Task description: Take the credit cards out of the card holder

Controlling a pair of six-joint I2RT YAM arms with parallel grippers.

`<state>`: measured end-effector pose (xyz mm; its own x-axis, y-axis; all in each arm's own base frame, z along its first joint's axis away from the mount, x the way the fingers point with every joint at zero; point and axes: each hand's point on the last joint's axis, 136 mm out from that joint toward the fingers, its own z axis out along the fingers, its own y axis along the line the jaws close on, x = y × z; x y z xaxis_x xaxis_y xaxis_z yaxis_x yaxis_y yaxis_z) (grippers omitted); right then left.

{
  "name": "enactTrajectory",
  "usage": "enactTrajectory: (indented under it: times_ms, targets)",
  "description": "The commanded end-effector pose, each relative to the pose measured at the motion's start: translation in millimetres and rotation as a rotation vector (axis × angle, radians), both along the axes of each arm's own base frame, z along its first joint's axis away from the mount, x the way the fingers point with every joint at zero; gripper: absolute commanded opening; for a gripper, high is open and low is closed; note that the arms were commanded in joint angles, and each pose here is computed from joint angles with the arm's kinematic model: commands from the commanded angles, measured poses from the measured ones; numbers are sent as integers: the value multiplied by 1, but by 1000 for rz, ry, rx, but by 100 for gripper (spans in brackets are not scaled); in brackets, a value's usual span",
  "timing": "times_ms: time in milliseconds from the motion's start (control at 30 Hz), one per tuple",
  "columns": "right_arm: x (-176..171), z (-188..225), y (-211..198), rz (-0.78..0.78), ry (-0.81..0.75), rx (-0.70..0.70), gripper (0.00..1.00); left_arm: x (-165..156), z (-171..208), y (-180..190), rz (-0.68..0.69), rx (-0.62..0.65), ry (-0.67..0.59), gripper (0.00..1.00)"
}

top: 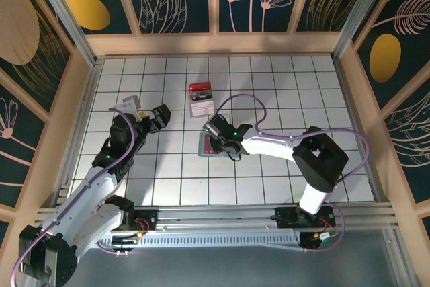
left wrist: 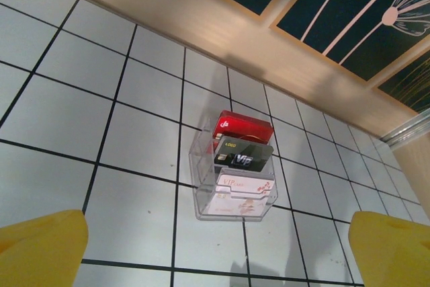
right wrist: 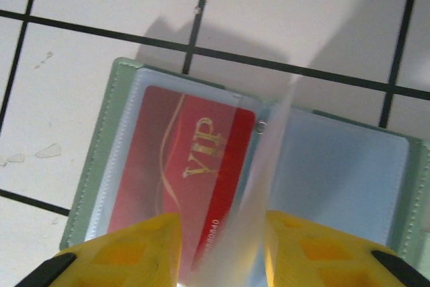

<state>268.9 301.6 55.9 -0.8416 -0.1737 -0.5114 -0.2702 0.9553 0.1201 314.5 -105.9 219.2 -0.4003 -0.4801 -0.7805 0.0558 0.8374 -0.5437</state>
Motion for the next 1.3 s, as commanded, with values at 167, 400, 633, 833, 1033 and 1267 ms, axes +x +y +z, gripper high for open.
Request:
enactTrajectory:
  times_ms: [167, 400, 633, 833, 1033, 1267]
  targets:
    - [-1, -4, -35, -96, 7, -11, 38, -1, 5, -29, -20, 176, 17, 99]
    - [-2, -18, -50, -125, 41, -4, 36, -5, -24, -66, -82, 256, 84, 99]
    - [-1, -37, -62, -124, 74, -10, 34, -7, -45, -93, -142, 258, 119, 99]
    - [6, -45, -67, -98, 86, -35, 32, -3, -46, -105, -153, 234, 114, 99]
    - [12, -38, -72, -88, 72, -53, 32, -6, -58, -105, -120, 242, 143, 99]
    - [14, -5, -64, -88, 28, 14, 34, -18, -75, -113, -94, 364, 178, 96]
